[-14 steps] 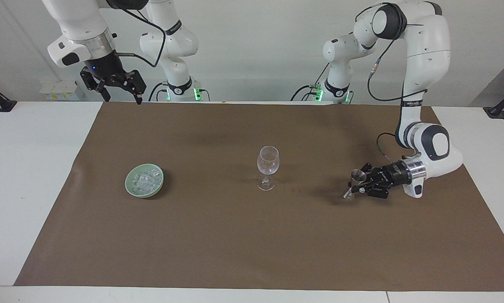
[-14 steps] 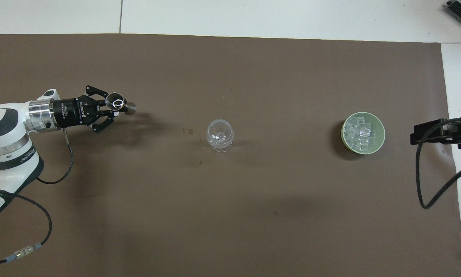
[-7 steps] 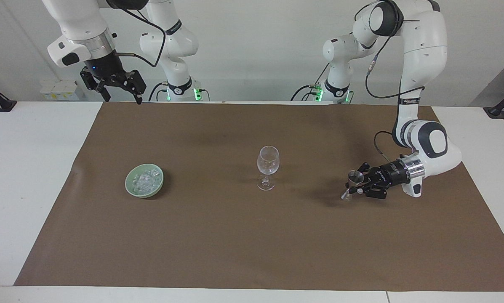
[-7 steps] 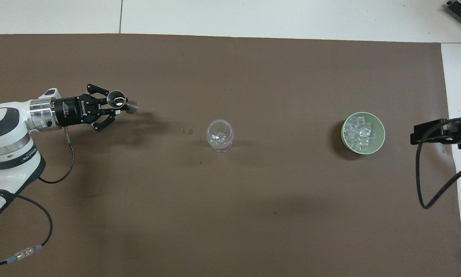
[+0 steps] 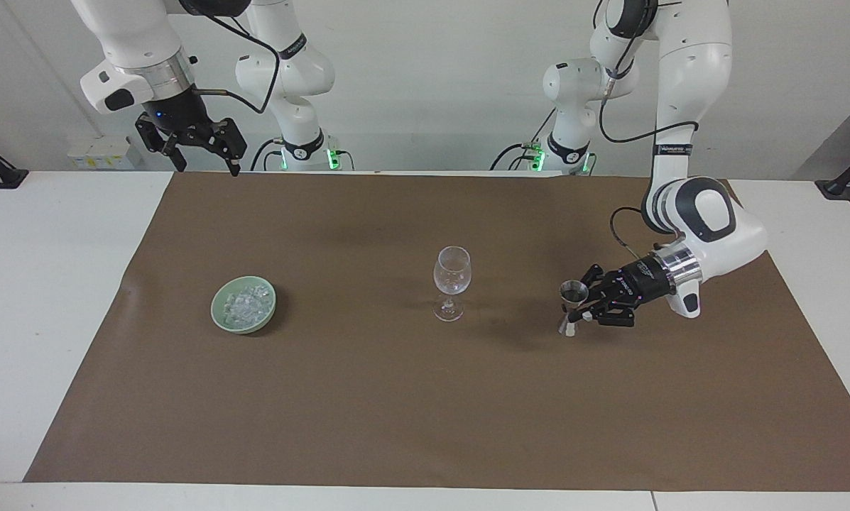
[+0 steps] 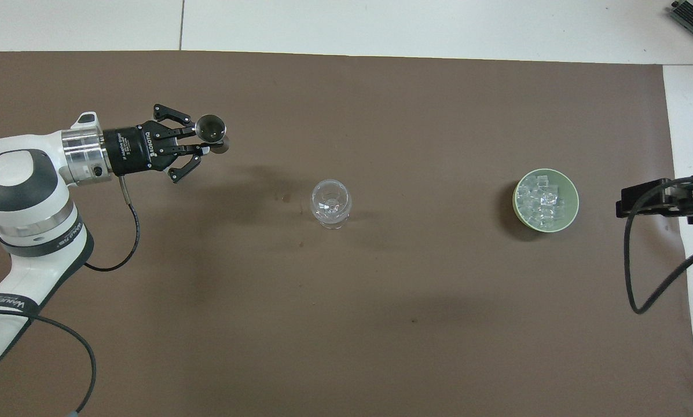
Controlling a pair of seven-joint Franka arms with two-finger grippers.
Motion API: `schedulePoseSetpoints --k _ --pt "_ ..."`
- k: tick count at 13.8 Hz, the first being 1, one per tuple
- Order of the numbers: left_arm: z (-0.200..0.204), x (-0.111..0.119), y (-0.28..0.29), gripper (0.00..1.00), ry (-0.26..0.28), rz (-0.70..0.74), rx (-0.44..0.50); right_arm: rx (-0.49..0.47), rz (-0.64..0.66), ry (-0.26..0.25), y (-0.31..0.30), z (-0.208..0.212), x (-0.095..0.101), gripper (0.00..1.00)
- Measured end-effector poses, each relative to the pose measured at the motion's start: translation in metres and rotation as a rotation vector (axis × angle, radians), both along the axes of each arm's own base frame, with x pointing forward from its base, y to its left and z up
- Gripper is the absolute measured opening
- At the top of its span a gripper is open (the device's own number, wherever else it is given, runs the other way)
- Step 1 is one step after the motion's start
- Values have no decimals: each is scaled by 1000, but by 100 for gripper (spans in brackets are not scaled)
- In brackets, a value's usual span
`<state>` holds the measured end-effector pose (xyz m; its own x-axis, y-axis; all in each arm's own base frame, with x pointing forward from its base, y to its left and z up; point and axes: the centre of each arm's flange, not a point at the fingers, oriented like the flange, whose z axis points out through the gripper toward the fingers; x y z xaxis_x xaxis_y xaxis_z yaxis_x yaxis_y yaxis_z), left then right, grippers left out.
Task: Pour wine and add ice with both arms
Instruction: 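Carry the silver cup over the clear wine glass with the left gripper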
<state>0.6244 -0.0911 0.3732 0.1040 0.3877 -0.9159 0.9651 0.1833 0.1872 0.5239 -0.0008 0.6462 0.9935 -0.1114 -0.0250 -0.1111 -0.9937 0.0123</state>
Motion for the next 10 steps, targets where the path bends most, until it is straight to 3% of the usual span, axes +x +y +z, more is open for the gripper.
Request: schedulePoseSetpoints --k 4,10 --pt "20 -20 -35 22 -25 26 44 0 -8 18 -4 -11 7 100" --pt "26 -39 -63 22 -50 45 111 -1 -30 -23 -16 -12 15 100"
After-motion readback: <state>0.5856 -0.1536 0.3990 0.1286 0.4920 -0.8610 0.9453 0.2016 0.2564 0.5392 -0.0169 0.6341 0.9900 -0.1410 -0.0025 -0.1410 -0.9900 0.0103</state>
